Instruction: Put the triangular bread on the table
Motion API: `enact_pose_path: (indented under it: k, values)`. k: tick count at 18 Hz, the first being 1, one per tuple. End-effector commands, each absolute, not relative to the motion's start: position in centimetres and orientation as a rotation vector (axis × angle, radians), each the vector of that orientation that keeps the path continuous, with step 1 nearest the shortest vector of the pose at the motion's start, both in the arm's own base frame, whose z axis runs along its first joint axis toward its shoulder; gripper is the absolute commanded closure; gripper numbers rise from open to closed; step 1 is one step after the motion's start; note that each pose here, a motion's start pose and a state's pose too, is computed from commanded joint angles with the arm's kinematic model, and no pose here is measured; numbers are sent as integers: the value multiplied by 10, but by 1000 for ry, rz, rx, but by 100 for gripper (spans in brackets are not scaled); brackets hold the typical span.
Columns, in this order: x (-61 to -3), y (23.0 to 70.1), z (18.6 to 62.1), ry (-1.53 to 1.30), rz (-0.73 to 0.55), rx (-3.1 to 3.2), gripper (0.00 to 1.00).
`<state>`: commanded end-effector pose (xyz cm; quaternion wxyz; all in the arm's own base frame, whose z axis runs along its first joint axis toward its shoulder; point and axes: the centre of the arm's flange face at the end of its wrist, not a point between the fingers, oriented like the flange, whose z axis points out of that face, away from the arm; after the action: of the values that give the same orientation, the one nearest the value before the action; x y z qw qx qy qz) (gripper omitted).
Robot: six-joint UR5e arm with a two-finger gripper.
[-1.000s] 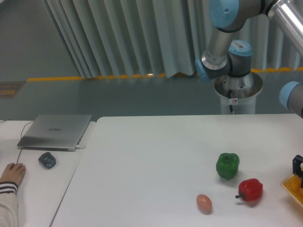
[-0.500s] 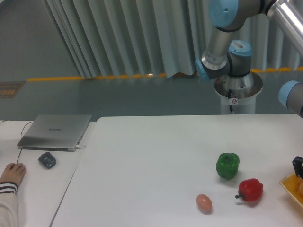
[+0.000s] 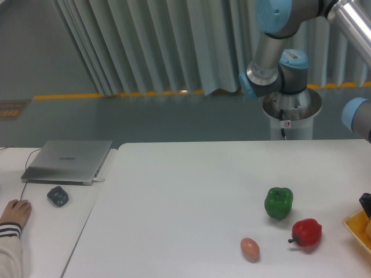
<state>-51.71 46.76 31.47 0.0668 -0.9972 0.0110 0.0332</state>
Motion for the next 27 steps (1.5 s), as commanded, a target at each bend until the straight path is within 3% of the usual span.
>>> enact_pose_path:
  k: [4, 16, 24, 27]
  values:
    - [-518, 464, 317, 26, 87, -3012, 96]
    - [-526, 440, 387, -56, -73, -2941, 97]
    - [-471, 446, 430, -1, -202, -2956, 96]
    - [-431, 461, 421, 70, -299, -2990, 96]
